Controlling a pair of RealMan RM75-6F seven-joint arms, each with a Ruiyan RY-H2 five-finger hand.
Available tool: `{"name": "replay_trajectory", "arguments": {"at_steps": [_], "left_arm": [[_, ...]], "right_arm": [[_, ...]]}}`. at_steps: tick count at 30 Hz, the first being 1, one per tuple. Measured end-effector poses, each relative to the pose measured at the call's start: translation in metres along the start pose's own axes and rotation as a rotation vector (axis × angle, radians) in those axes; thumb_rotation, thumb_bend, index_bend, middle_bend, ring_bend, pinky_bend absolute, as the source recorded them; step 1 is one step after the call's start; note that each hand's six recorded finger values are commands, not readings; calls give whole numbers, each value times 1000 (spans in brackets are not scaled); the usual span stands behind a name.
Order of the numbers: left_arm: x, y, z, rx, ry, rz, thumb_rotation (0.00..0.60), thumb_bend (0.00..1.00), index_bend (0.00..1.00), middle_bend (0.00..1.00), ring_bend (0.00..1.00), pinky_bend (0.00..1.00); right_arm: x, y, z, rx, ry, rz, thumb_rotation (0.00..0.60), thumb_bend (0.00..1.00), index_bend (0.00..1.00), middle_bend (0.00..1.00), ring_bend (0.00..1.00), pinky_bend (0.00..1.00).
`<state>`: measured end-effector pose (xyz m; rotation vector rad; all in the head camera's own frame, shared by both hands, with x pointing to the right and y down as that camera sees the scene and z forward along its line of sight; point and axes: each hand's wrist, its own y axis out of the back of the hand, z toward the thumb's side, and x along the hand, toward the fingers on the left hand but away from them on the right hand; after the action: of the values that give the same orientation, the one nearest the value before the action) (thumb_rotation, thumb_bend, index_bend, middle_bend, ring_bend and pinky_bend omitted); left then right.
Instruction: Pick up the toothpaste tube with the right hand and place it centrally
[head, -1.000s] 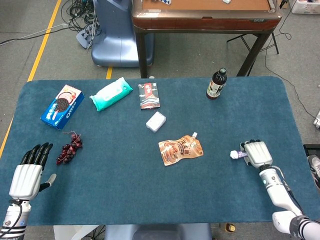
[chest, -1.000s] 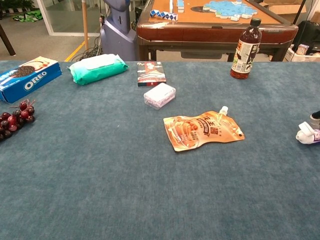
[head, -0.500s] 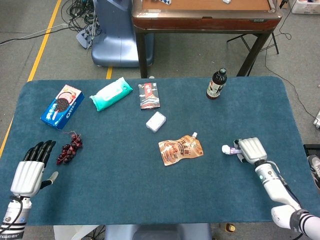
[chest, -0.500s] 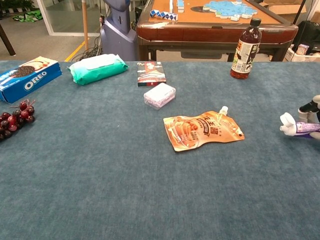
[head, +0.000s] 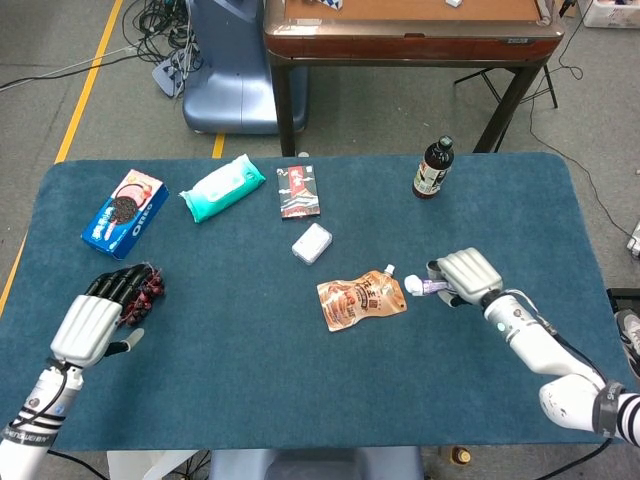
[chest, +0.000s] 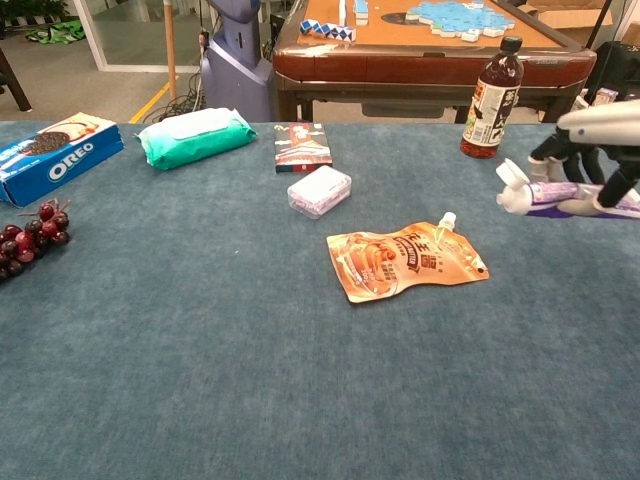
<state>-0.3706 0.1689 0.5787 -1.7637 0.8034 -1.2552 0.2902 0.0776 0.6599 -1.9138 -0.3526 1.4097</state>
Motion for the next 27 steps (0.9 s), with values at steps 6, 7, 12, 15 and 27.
{"name": "replay_trajectory", "arguments": {"at_steps": [6, 7, 12, 15, 27], "left_arm": [[28, 4, 16, -26, -110, -49, 600, 206, 15, 412, 478, 503], [32, 5, 19, -22, -128, -57, 600, 206, 25, 471, 520, 552], [47, 1, 38, 3, -221, -108, 600, 242, 42, 678, 683, 724], [54, -2, 51, 11, -276, -135, 600, 297, 43, 750, 767, 807], [67, -7, 108, 41, -461, -187, 600, 377, 69, 886, 898, 900]], "right_arm": [[-11, 40, 50, 34, 113, 31, 600, 889, 886, 784, 664, 500], [-13, 45, 57, 42, 126, 37, 600, 890, 886, 787, 665, 500], [-25, 65, 92, 86, 192, 62, 600, 894, 892, 800, 671, 505], [-33, 72, 113, 99, 220, 73, 600, 896, 898, 812, 681, 505], [-59, 73, 189, 158, 291, 144, 600, 912, 912, 828, 693, 508]]}}
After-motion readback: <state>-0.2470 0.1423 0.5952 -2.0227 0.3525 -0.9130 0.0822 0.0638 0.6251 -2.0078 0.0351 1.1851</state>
